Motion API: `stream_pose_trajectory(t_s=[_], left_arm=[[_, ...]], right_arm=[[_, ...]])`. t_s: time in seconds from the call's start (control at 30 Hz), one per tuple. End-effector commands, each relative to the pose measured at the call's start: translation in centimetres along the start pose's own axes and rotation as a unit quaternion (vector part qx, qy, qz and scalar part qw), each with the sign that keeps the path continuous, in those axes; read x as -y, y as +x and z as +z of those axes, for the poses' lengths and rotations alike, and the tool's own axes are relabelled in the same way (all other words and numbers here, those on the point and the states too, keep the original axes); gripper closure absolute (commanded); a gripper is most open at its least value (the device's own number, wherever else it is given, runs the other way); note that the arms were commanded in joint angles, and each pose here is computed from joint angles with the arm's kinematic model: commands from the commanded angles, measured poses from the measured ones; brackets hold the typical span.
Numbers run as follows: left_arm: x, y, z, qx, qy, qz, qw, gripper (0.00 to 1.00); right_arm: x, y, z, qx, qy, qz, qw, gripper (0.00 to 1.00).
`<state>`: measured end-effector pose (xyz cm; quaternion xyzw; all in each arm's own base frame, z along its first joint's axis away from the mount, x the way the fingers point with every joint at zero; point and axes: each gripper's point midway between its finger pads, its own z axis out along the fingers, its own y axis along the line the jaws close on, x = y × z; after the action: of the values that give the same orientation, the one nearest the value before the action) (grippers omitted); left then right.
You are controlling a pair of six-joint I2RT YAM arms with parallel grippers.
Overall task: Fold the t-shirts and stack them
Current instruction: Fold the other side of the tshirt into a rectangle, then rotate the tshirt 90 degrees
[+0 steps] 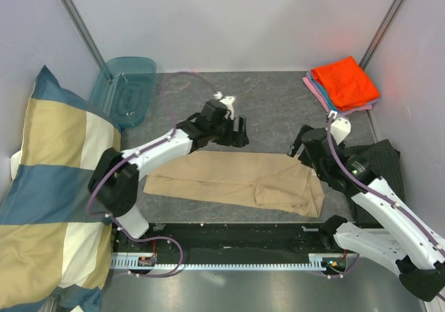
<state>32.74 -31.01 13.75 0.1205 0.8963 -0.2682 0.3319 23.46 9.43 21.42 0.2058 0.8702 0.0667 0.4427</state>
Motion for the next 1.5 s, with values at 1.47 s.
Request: stream_pose_trajectory(t_s=[1.47], left_arm=[[8.6, 7.7, 15.1, -0.181, 0.288, 0.316, 0.886, 0.02]], right_arm=[[0.1, -1.8, -5.4, 0.011, -0.089, 0.039, 0.995, 0.08]])
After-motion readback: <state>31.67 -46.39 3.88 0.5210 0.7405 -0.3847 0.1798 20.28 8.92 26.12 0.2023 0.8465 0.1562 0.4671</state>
